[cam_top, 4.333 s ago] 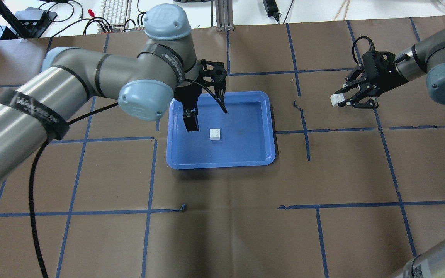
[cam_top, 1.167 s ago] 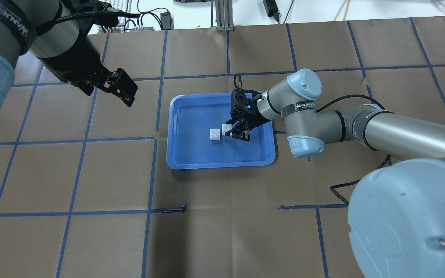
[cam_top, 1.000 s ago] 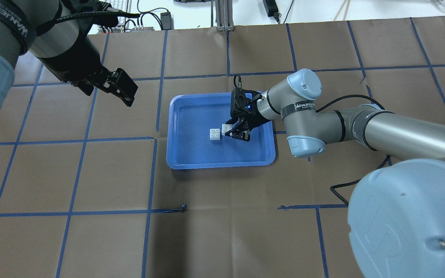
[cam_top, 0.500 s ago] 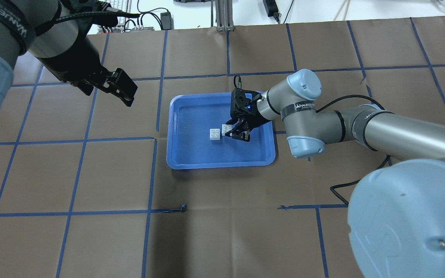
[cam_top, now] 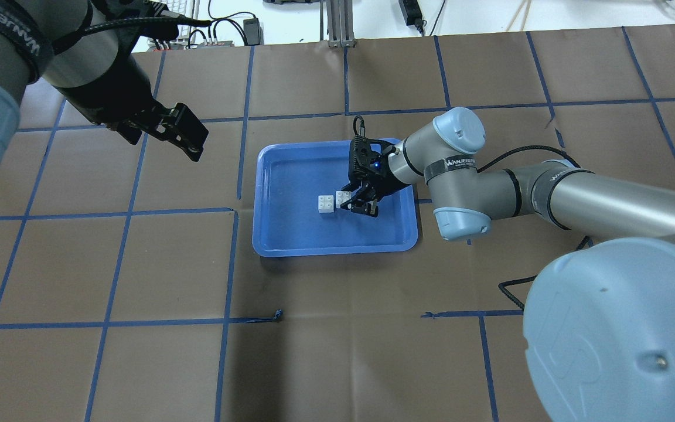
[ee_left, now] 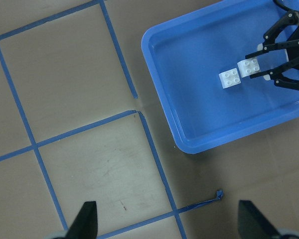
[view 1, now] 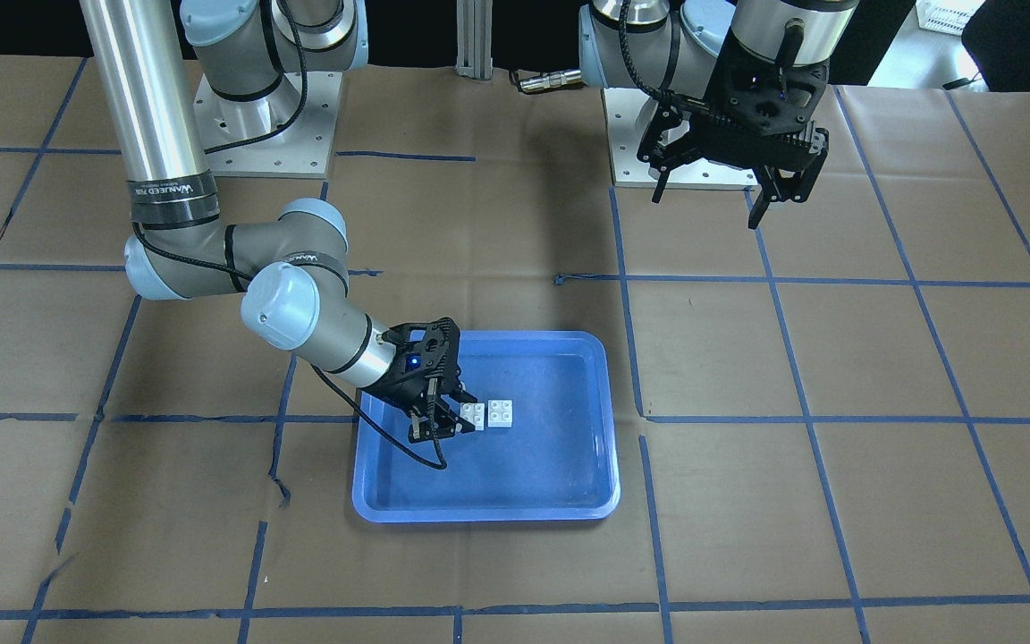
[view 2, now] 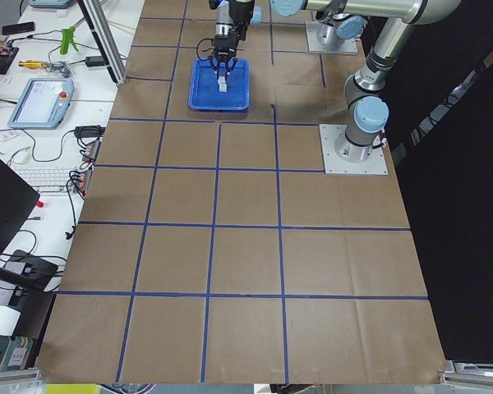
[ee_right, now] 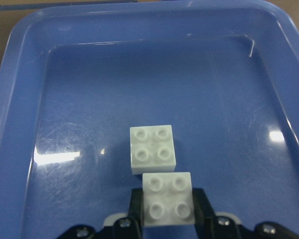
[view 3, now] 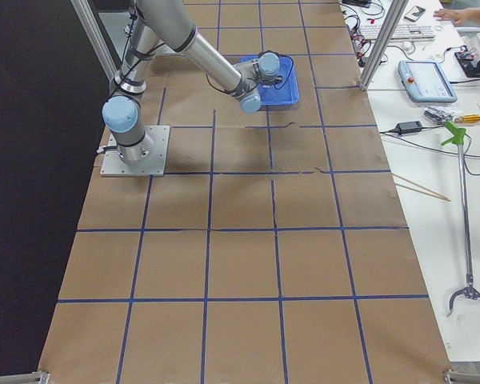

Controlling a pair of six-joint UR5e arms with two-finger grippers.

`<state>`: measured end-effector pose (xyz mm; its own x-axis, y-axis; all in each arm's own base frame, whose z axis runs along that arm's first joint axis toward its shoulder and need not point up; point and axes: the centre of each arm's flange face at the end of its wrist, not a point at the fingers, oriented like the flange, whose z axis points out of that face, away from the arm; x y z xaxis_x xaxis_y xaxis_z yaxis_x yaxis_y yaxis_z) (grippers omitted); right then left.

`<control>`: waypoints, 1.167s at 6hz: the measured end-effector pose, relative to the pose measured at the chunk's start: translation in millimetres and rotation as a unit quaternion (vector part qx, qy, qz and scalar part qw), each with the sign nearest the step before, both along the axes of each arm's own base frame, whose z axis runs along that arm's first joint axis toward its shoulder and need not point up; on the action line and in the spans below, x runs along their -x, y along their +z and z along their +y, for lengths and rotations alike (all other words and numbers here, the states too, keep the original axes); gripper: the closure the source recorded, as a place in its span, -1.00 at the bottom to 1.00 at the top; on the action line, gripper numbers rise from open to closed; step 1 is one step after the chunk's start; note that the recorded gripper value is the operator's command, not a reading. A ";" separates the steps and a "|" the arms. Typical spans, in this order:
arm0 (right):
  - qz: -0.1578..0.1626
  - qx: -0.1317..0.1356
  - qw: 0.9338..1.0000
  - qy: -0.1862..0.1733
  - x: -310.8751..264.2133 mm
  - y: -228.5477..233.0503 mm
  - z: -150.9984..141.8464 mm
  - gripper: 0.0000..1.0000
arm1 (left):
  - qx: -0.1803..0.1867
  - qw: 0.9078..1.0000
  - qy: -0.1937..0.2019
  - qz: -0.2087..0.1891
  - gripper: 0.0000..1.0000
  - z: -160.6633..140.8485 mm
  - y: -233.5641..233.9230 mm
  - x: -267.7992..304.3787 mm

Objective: Assemble white blocks and place on blue tray

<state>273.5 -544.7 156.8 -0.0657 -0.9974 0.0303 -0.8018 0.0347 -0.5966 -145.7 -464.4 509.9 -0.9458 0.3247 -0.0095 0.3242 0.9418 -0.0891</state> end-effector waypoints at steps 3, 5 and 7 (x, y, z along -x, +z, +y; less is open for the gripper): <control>-0.001 -0.001 1.000 0.002 -2.7 -1.6 1.3 0.47 | 0.000 1.000 0.000 0.000 -0.98 -0.1 0.1 0.1; -0.001 -0.001 1.000 0.004 -4.5 -1.8 2.4 0.47 | 0.001 1.000 0.000 0.001 -0.98 -0.1 0.2 0.1; -0.001 -0.001 1.000 0.006 -6.7 -1.5 3.2 0.47 | 0.001 1.000 0.000 0.000 -0.98 0.0 0.0 -0.2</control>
